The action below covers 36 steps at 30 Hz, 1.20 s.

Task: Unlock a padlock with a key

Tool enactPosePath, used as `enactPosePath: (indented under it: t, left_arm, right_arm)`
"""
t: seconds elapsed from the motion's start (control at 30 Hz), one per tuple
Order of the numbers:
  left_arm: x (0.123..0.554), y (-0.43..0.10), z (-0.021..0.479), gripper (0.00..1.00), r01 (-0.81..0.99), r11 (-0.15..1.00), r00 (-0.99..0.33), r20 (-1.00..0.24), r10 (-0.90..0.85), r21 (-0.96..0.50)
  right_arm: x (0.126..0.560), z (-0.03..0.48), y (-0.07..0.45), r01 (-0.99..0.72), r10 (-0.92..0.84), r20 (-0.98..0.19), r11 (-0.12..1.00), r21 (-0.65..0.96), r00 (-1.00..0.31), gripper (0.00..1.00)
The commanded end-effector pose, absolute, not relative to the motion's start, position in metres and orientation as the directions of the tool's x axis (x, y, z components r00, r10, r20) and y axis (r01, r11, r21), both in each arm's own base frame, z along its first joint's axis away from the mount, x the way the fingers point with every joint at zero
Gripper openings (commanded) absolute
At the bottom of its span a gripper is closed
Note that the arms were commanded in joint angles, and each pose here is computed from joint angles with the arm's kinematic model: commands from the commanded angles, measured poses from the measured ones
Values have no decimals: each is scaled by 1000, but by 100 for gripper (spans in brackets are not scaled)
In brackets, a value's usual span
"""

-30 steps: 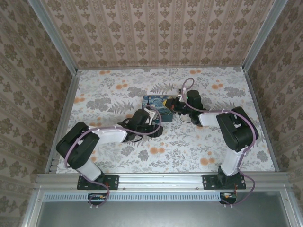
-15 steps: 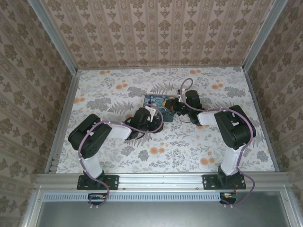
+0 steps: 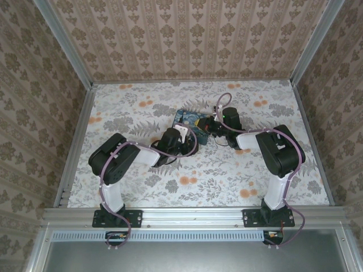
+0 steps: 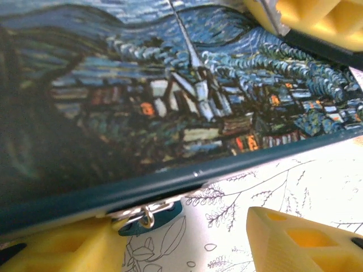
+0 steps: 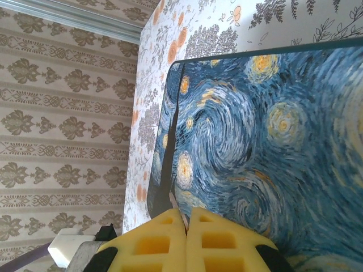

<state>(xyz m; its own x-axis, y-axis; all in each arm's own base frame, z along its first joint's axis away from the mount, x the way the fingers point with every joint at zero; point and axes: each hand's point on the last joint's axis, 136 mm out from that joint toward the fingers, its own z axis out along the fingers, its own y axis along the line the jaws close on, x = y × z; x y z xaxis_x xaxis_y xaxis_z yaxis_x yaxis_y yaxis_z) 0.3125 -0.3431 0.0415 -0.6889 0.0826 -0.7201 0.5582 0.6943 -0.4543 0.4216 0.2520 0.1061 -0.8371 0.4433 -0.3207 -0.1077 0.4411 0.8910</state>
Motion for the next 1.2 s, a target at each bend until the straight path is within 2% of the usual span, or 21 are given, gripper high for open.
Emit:
enactPosePath:
  t: [0.0,0.27,0.67,0.97,1.17]
  left_arm:
    - [312,-353,57,58,559,618,-699,-715,-7,-553]
    - [324,-338,61,58,478,562,-733,-659,-167,-675]
    - [320,-341,72,57,474,523,-740,-642,-199,-709]
    - [322,-337,54,67,410,558,-772,-601,-209,-721]
    - [317,-340,73,65,444,491,-754,-609,-247,-749]
  right_arm:
    - [418,82,252,-54,429,-281,470,881,-859,0]
    - [419,79,252,-48,431,-276,469,882,-859,0]
    - [418,76,252,-42,434,-270,466,884,-860,0]
    - [418,76,252,-39,440,-267,461,886,-858,0]
    - [418,73,252,-34,441,-261,461,887,-859,0]
